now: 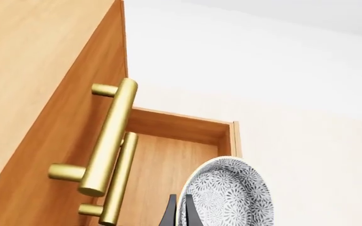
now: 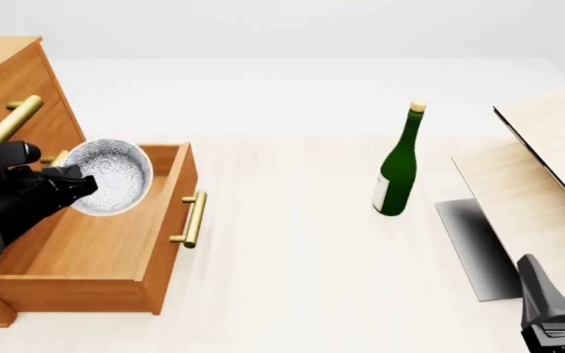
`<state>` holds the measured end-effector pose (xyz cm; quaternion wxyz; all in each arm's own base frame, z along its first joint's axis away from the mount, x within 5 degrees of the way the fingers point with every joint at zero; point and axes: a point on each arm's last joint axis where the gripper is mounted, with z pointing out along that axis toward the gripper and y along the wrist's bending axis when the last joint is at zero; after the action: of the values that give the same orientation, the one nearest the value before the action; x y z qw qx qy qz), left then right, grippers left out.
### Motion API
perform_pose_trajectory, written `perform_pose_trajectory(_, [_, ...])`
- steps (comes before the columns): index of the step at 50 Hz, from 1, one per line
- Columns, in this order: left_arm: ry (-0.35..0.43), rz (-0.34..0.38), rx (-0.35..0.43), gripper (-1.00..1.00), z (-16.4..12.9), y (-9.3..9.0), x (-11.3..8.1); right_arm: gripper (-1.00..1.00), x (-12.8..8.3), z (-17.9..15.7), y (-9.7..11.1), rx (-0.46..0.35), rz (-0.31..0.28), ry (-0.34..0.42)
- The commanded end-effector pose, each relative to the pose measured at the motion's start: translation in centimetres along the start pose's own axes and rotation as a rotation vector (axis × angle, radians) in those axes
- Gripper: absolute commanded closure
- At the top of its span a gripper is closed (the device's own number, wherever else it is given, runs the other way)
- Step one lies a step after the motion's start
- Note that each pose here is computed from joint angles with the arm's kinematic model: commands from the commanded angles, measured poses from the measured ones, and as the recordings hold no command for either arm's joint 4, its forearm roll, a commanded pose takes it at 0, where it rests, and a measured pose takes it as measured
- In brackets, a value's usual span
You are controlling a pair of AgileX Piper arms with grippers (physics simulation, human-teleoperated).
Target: Put the bowl in the bottom drawer of the cabinet and close it.
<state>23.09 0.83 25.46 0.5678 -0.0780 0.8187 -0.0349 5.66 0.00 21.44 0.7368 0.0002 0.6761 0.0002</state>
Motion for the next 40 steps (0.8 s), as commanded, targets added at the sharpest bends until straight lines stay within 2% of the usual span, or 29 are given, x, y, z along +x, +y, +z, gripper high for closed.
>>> perform_pose_trajectory(1, [0.0, -0.01, -0.021, 1.0, 0.6, 0.5, 0.4, -1.0, 0.0, 0.0, 0.0, 0.0, 0.0, 0.0])
perform_pose_trajectory(40, [0.065, -0.004, -0.072, 1.0, 2.6, 2.1, 3.2, -1.0, 0.0, 0.0, 0.0, 0.0, 0.0, 0.0])
